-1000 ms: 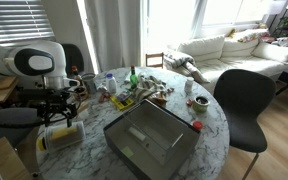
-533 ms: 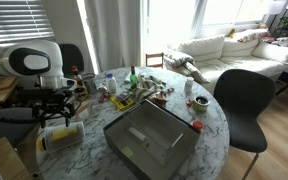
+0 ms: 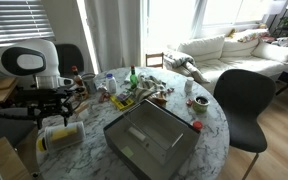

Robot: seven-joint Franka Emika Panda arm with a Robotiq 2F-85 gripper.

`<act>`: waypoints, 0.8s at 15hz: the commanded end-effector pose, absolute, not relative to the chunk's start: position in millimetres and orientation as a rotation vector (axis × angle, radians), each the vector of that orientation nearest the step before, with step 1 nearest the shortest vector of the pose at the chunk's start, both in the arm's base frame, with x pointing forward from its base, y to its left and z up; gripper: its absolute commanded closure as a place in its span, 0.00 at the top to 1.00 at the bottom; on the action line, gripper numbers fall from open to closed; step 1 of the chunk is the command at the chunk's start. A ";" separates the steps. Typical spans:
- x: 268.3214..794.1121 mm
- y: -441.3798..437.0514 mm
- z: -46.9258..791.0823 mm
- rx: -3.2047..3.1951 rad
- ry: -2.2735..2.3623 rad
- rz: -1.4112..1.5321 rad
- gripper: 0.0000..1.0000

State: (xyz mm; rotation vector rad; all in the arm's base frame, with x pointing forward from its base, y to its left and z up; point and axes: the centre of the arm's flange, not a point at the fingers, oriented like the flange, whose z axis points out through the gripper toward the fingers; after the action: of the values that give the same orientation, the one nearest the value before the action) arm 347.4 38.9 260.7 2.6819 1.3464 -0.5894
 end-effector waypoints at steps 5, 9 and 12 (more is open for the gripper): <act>345.6 41.6 241.2 2.656 1.408 -0.607 1.00; 354.7 40.6 234.4 2.680 1.322 -0.510 1.00; 360.9 37.6 233.0 2.677 1.213 -0.432 1.00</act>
State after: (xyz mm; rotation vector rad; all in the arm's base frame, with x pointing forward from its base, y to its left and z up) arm 356.8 43.5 245.9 2.6917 1.3093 -0.4906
